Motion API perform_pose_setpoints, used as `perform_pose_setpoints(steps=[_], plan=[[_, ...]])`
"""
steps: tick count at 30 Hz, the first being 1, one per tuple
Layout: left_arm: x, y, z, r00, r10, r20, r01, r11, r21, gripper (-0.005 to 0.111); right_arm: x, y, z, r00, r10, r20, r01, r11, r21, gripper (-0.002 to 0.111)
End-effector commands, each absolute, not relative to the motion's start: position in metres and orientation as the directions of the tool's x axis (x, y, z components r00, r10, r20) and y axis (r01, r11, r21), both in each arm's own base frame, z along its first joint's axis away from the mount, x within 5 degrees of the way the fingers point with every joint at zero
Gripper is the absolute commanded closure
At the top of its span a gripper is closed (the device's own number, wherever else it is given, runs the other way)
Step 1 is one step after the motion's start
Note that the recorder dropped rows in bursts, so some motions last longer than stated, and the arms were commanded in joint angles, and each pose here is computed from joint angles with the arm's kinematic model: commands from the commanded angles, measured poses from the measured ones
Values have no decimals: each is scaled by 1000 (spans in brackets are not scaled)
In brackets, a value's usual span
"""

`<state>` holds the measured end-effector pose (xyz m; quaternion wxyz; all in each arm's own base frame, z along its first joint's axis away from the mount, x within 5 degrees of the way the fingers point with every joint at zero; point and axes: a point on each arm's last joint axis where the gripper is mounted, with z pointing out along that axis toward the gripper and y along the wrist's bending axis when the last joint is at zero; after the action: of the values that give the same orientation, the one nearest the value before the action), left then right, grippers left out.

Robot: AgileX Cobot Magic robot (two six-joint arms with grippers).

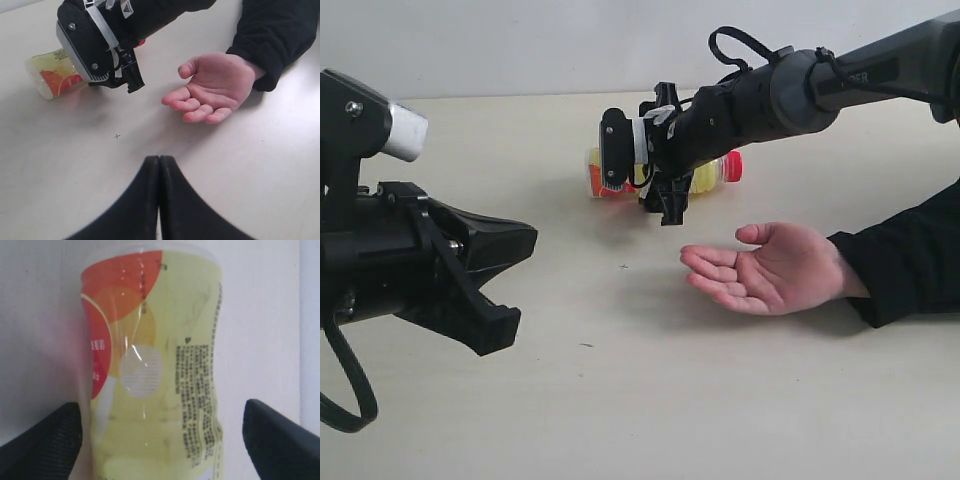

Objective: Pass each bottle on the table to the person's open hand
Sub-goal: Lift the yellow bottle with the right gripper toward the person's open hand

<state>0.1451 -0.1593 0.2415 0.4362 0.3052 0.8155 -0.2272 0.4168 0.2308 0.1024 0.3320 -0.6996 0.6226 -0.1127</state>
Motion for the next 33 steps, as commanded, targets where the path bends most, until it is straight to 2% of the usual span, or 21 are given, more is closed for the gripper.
perform_pose_setpoints(steps=[1,15,24,27,32,33], plan=[[144,-158,241,-428,304,-851,698,710,-98,106,418,232,101,197,-945,-261,-795,1,-607,31],[144,-158,241,-428,304,-851,698,710,-98,106,415,231,99,190,-949,-251,-814,-9,-581,108],[144,-158,241,-428,304,-851,698,710,-98,106,415,231,111,195,-947,-257,-804,-4,-594,108],[144,-158,241,-428,304,-851,698,710,-98,106,414,230,133,170,-941,-292,-794,45,-606,108],[144,-158,241,-428,304,-851,698,710,-98,106,408,228,157,159,-941,-298,-805,51,-592,108],[144,-158,241,-428,304,-851,698,710,-98,106,406,227,164,107,-937,-333,-821,106,-561,108]])
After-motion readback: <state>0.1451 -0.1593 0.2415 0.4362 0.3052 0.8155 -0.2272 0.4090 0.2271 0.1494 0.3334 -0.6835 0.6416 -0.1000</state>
